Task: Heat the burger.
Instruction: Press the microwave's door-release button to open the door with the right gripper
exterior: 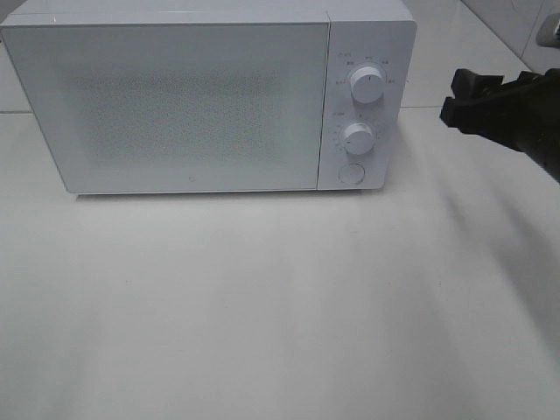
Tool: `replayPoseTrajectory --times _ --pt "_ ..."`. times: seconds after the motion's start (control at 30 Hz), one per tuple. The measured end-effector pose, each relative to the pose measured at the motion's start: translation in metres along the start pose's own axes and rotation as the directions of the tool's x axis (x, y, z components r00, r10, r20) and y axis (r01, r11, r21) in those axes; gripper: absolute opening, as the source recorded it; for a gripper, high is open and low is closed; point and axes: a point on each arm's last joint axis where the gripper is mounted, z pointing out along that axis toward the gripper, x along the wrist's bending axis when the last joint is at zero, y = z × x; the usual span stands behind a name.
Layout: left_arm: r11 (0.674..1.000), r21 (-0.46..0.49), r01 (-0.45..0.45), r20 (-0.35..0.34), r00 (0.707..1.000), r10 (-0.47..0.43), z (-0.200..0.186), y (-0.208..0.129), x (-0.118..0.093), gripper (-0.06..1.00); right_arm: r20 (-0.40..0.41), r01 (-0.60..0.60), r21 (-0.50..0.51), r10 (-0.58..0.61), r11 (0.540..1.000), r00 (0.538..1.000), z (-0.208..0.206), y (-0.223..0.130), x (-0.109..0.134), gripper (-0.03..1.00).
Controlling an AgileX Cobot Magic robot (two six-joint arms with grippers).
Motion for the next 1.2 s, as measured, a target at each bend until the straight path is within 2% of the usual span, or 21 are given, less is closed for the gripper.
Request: replayPoseTrajectory --times 0.3,0.53,0.9,0.97,1.0,1.07,1.1,1.13,1.17,1.2 --pt "1.000 0.000 0.000 0.000 1.000 0.000 0.000 0.000 0.000 0.99 0.030 0.007 0.005 -0.007 1.000 1.000 0.004 -0.028 0.031 0.69" --pt "1.000 0.000 0.000 0.000 1.000 0.000 0.000 0.000 0.000 0.99 -0.015 0.014 0.069 -0.013 0.998 1.000 -0.001 -0.052 0.061 0.69" --pt "1.000 0.000 0.000 0.000 1.000 0.000 0.000 0.000 0.000 0.99 -0.024 0.006 0.132 -0.003 0.991 1.000 -0.005 -0.072 0.075 0.69" --pt "1.000 0.000 0.000 0.000 1.000 0.000 0.000 0.000 0.000 0.99 -0.010 -0.074 0.135 0.076 0.988 0.997 -0.005 -0.072 0.075 0.69" --pt "1.000 0.000 0.000 0.000 1.000 0.000 0.000 0.000 0.000 0.99 -0.010 -0.074 0.135 0.076 0.988 0.997 -0.005 -0.072 0.075 0.69" --pt "1.000 0.000 0.000 0.000 1.000 0.000 0.000 0.000 0.000 0.99 0.008 -0.204 0.133 0.205 0.970 0.979 -0.005 -0.072 0.075 0.66" --pt "1.000 0.000 0.000 0.000 1.000 0.000 0.000 0.000 0.000 0.99 0.008 -0.204 0.133 0.205 0.970 0.979 -0.005 -0.072 0.075 0.66" --pt "1.000 0.000 0.000 0.000 1.000 0.000 0.000 0.000 0.000 0.99 0.026 -0.329 0.131 0.329 0.935 0.944 -0.005 -0.072 0.075 0.62" --pt "1.000 0.000 0.000 0.000 1.000 0.000 0.000 0.000 0.000 0.99 0.036 -0.398 0.128 0.396 0.909 0.917 -0.005 -0.072 0.075 0.60" --pt "1.000 0.000 0.000 0.000 1.000 0.000 0.000 0.000 0.000 0.99 0.036 -0.398 0.128 0.396 0.909 0.917 -0.005 -0.072 0.075 0.60"
